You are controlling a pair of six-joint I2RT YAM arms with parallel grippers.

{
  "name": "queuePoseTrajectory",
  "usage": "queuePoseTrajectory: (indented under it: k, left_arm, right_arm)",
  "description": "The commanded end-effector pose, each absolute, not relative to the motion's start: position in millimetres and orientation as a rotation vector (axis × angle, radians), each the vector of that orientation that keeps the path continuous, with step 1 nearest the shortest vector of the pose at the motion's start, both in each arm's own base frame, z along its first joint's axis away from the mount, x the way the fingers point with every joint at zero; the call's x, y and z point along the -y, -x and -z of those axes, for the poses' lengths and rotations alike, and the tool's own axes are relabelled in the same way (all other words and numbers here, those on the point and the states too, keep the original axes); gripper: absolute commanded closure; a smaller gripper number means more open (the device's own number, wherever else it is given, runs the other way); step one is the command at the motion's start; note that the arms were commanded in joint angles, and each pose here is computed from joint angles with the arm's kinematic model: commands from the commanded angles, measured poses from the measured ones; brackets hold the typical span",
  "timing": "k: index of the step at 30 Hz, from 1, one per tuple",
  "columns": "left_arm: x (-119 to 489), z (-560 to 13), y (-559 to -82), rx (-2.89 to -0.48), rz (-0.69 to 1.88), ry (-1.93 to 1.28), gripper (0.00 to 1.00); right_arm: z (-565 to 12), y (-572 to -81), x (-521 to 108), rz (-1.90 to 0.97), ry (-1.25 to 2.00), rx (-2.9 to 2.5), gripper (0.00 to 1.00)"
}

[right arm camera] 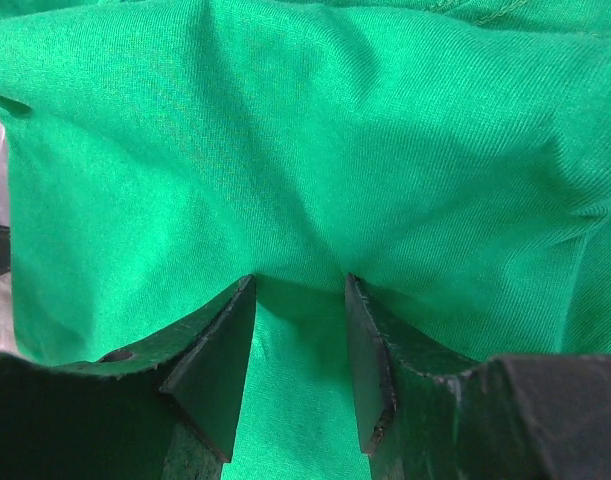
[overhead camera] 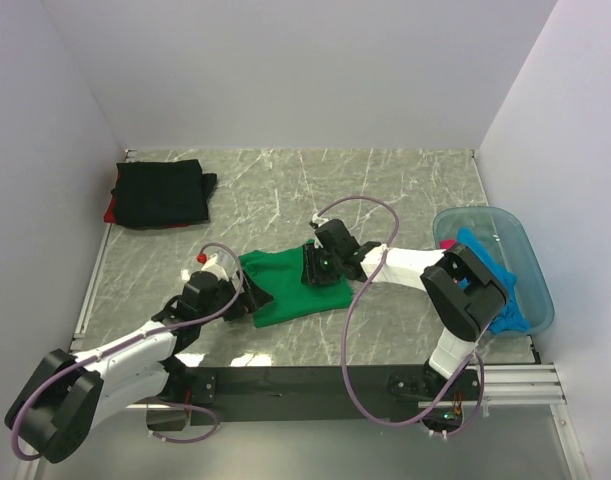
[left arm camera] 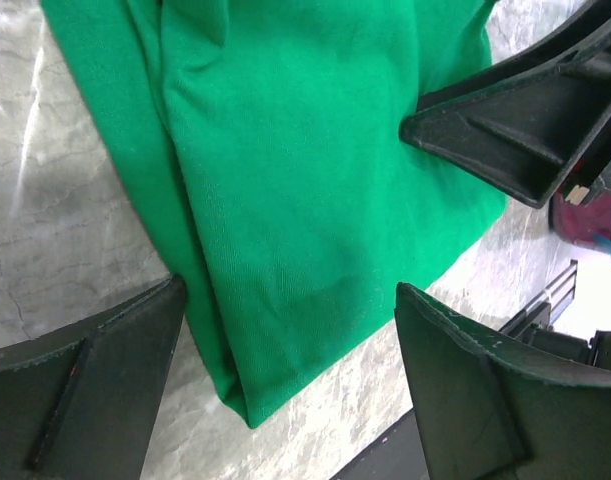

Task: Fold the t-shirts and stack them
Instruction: Fold the tshirt, then neatly place the folded tshirt to the corner

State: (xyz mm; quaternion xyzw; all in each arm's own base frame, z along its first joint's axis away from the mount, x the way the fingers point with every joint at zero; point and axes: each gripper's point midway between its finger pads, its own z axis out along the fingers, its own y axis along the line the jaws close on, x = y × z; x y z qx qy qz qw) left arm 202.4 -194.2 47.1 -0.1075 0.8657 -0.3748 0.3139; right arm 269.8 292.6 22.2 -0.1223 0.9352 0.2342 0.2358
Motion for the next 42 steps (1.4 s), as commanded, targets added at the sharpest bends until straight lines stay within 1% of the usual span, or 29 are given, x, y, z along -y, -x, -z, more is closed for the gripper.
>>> queuePoseTrajectory:
  k: [1, 4, 7, 9, 10, 15, 20, 23, 25, 26, 28, 36, 38, 42]
  left_arm:
    - [184.3, -41.1, -210.2, -2.255, 0.934, 0.368, 0.07]
    - [166.3, -26.2, -210.4, -2.312, 0.800, 0.494, 0.08]
    - [153.7, -22.0, -205.4, -2.305, 0.741, 0.518, 0.07]
    - [150.1, -29.7, -207.4, -2.259, 0.743, 0.521, 0.06]
    - [149.6, -29.9, -207.2, -2.245, 0.752, 0.522, 0.05]
    - [157.6, -29.7, -211.9, -2.232, 0.801, 0.524, 0.04]
    - [179.0, -32.1, -223.1, -2.187, 0.936, 0.487, 0.03]
    - [188.9, -24.3, -222.7, -2.221, 0.985, 0.480, 0.04]
    - [197.5, -31.6, -229.6, -2.191, 1.033, 0.459, 0.04]
    - [198.6, -24.2, -228.7, -2.216, 1.029, 0.465, 0.03]
    - [207.2, -32.7, -234.8, -2.185, 1.079, 0.443, 0.03]
    - [232.9, -27.6, -238.3, -2.228, 1.083, 0.386, 0.03]
    - [236.2, -23.0, -239.1, -2.246, 1.071, 0.382, 0.04]
    - [245.5, -18.3, -235.5, -2.262, 1.096, 0.361, 0.09]
  right_arm:
    - [35.4, -228.6, -251.6, -0.453, 0.346, -2.788, 0.51]
    - [34.7, -226.5, -247.8, -0.436, 0.349, -2.788, 0.51]
    - [34.5, -225.2, -244.0, -0.419, 0.350, -2.787, 0.51]
    - [33.7, -225.3, -242.2, -0.411, 0.349, -2.788, 0.51]
    - [34.6, -224.1, -241.2, -0.407, 0.349, -2.792, 0.51]
    - [29.2, -224.4, -243.5, -0.421, 0.355, -2.780, 0.51]
    - [29.9, -218.7, -245.6, -0.438, 0.361, -2.784, 0.51]
    - [30.6, -214.4, -248.5, -0.459, 0.363, -2.788, 0.51]
    - [31.2, -210.9, -252.6, -0.469, 0.378, -2.790, 0.51]
    - [30.7, -211.2, -254.1, -0.474, 0.376, -2.789, 0.51]
    - [30.2, -210.4, -258.5, -0.479, 0.387, -2.786, 0.51]
    - [26.4, -209.9, -269.8, -0.495, 0.407, -2.780, 0.51]
    - [27.0, -208.7, -270.0, -0.494, 0.411, -2.782, 0.51]
    - [24.4, -209.3, -271.4, -0.501, 0.411, -2.774, 0.51]
